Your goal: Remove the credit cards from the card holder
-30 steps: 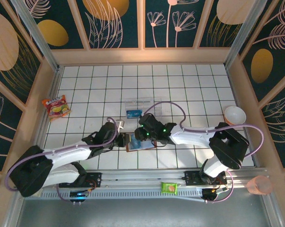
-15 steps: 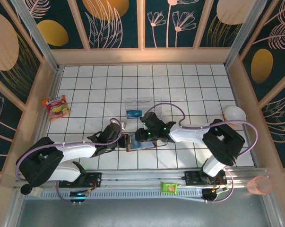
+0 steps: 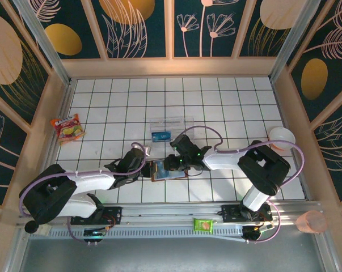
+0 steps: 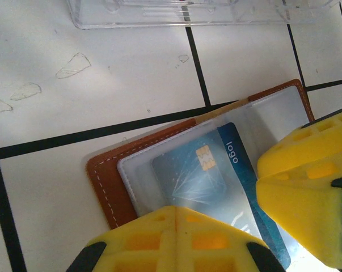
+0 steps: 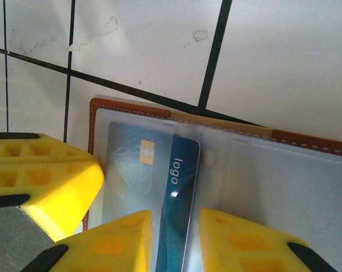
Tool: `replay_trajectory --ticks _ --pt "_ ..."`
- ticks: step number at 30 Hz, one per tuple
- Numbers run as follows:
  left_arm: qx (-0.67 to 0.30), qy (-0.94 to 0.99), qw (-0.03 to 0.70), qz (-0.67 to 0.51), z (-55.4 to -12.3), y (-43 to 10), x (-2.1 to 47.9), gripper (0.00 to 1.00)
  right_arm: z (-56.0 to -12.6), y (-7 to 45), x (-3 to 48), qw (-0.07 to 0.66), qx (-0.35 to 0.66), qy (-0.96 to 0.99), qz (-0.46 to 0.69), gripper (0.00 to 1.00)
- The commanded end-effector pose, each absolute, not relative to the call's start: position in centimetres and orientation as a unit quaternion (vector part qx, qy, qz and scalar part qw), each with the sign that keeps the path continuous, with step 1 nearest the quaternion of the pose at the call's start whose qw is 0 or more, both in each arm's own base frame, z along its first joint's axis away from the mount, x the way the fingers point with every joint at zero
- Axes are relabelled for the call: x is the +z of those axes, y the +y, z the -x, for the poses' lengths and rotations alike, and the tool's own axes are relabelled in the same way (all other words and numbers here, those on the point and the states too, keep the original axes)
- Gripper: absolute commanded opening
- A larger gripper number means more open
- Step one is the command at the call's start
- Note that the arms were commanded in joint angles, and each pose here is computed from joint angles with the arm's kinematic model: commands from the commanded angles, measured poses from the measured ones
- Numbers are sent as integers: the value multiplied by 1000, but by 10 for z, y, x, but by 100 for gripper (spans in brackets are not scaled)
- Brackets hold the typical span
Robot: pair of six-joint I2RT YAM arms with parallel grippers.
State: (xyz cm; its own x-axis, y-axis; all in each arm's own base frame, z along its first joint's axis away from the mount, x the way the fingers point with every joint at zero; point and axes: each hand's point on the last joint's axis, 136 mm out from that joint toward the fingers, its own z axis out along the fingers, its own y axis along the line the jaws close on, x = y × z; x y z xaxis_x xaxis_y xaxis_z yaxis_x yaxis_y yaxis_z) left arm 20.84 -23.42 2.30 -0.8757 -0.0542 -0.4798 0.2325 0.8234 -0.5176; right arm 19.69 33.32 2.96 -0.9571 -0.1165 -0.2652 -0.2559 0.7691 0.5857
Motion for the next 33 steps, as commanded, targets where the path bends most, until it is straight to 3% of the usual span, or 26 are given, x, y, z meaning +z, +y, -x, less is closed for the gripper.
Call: replay_trajectory --ticks 1,8,14,24,33 --pt "-268 938 214 -52 -194 -222 1 0 -189 330 17 76 335 936 84 28" --pt "-275 937 211 -54 -193 -224 2 0 -186 335 14 58 355 930 80 20" --pt "-273 937 212 -53 -193 -223 3 0 -189 326 13 68 348 933 62 0" --pt "-277 932 225 -56 -200 -227 12 0 -191 285 27 123 283 951 34 0" --pt "-278 930 234 -63 -207 -232 17 0 -194 281 51 155 202 963 85 0"
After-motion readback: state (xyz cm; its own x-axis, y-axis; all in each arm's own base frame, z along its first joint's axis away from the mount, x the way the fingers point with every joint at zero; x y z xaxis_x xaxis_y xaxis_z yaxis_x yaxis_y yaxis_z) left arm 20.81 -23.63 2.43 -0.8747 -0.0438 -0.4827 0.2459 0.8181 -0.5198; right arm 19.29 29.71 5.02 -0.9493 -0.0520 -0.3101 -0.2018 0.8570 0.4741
